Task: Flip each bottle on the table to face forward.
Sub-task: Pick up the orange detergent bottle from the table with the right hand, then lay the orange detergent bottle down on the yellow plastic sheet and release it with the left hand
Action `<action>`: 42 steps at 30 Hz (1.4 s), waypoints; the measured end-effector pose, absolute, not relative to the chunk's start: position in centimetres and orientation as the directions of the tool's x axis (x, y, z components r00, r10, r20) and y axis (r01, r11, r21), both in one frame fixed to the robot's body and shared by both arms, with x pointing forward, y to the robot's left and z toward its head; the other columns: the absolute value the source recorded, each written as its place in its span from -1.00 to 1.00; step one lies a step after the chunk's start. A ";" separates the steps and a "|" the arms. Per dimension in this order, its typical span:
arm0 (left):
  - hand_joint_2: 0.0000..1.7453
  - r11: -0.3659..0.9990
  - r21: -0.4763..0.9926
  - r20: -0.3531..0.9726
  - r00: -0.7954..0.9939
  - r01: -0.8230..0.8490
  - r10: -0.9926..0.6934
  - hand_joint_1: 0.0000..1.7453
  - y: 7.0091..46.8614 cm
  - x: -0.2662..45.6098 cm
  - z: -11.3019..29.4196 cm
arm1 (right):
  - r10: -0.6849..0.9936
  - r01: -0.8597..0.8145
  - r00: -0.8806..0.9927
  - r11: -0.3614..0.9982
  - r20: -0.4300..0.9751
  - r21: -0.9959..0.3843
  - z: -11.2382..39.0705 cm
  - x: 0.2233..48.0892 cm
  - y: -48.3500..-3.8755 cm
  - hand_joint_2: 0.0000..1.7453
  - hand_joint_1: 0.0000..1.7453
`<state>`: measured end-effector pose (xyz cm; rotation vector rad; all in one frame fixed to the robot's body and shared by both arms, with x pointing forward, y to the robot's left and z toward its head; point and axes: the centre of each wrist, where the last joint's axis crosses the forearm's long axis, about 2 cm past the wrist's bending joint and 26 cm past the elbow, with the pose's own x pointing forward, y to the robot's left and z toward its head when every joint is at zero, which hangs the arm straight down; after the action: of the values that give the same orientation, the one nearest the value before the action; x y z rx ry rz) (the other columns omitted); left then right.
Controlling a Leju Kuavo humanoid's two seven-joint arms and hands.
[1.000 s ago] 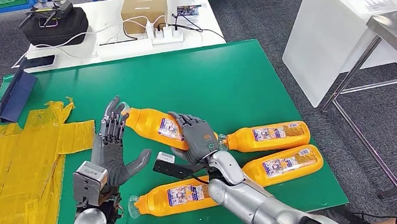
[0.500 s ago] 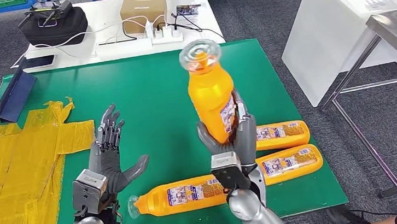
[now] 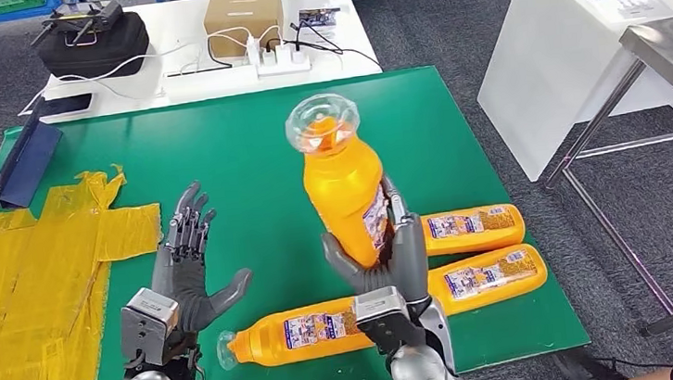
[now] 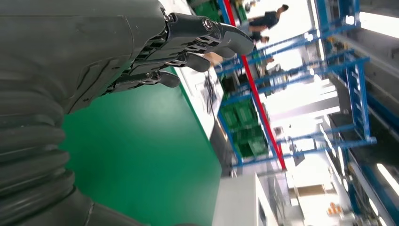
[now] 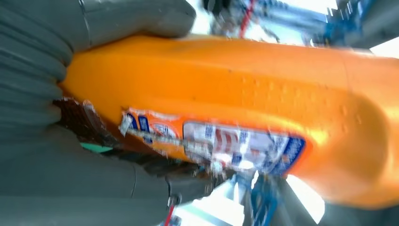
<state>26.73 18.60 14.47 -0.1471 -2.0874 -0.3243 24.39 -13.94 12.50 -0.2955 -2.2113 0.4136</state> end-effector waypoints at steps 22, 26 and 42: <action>1.00 0.914 0.129 0.848 -0.521 0.385 0.100 -1.00 18.7 25.9 14.8 | 0.399 -0.240 -0.606 0.733 0.688 -0.637 9.0 23.8 -11.6 1.00 1.00; 1.00 0.914 0.124 0.848 -0.519 0.386 0.105 -1.00 18.7 25.9 14.8 | 0.397 -0.254 -0.612 0.720 0.684 -0.646 8.8 23.6 -11.3 1.00 1.00; 1.00 0.907 0.124 0.854 -0.509 0.402 0.109 1.00 18.6 25.9 14.6 | 0.397 -0.243 -0.654 0.697 0.644 -0.675 9.3 23.5 -10.5 1.00 1.00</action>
<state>25.90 18.65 14.64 -0.3660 -2.0917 -0.3805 23.52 -10.51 9.26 -0.1175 -2.0691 0.9720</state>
